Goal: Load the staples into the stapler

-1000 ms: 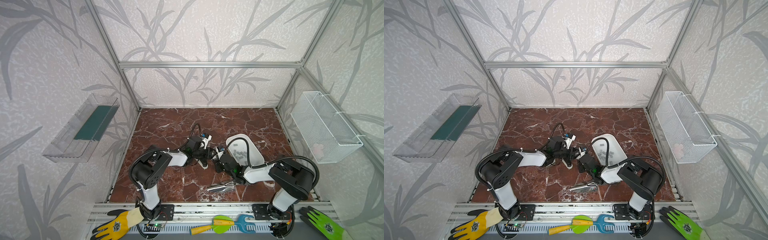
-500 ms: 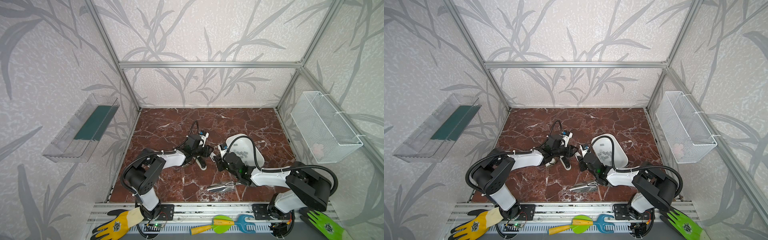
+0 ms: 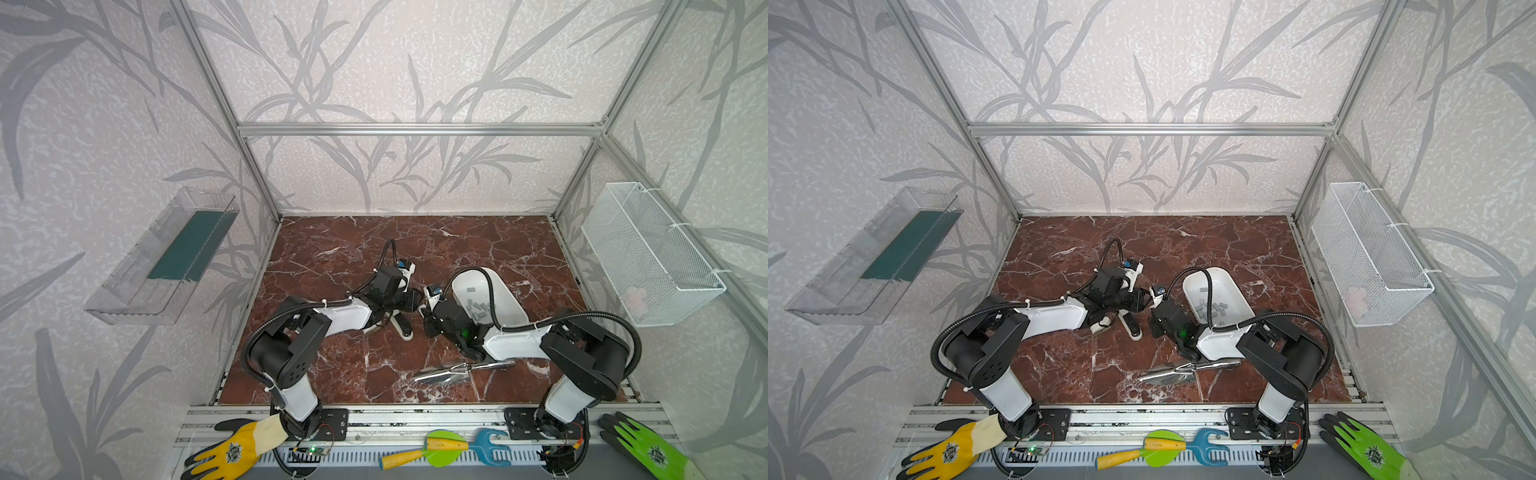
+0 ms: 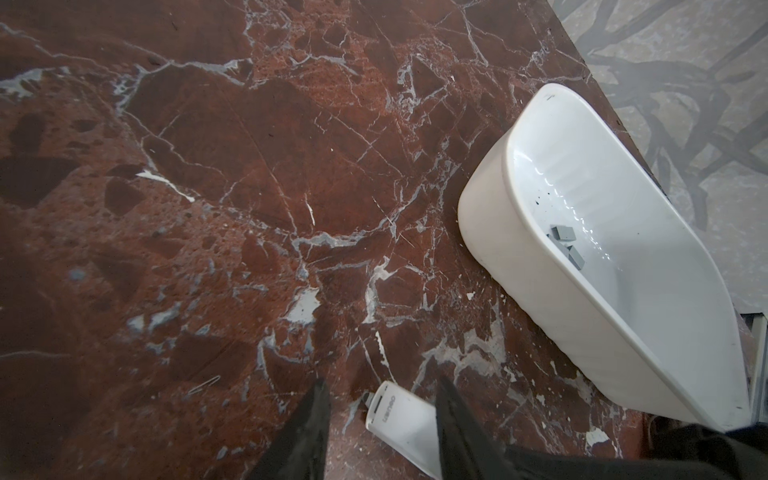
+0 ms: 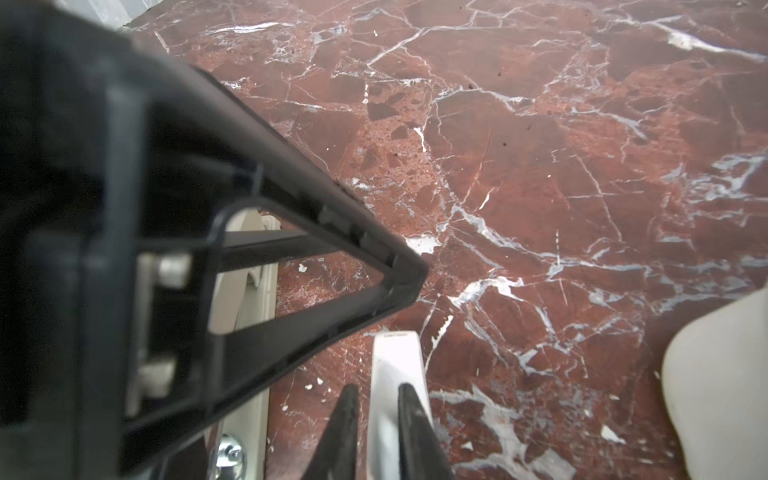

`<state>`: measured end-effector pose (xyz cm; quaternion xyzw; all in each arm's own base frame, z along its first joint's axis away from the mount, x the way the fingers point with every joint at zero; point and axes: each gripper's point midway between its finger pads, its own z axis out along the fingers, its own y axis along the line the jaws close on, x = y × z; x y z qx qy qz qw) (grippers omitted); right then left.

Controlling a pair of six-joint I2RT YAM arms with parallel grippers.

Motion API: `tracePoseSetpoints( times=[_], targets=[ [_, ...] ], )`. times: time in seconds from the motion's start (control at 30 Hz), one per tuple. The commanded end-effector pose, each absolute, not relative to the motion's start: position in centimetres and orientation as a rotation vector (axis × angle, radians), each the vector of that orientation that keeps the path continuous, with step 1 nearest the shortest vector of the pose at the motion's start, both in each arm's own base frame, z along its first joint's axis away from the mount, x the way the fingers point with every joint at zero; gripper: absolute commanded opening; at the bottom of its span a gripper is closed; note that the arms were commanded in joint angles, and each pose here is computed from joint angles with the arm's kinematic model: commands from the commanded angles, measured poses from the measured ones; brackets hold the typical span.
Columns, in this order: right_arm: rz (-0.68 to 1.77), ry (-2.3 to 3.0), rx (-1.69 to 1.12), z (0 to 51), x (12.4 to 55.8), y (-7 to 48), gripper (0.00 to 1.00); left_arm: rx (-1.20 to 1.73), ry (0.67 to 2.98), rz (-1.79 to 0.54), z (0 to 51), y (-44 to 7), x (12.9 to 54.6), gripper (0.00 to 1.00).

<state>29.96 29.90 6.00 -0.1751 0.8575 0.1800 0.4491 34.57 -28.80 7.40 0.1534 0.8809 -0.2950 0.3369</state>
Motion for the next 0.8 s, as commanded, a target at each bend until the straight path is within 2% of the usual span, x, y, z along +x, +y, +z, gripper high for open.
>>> tracePoseSetpoints(
  times=[0.0,0.17,0.5,0.63,0.77],
  targets=[
    [0.382,2.206,-0.437,2.8,29.4,28.8,0.19,0.428,2.285,-0.788,7.6,-29.4,34.9,0.44],
    [0.323,2.25,-0.441,0.4,28.2,28.2,0.18,0.43,2.292,-0.81,7.0,-29.6,34.5,0.44],
    [0.19,2.365,-0.358,-8.0,24.3,24.8,0.15,0.415,2.291,-0.854,6.3,-29.9,33.9,0.44],
    [0.235,2.32,-0.363,-7.0,24.8,25.7,0.18,0.414,2.296,-0.834,6.1,-29.7,34.0,0.44],
    [0.25,2.265,-0.409,-3.5,26.3,27.9,0.24,0.41,2.283,-0.808,7.0,-29.6,34.6,0.44]
  ],
)
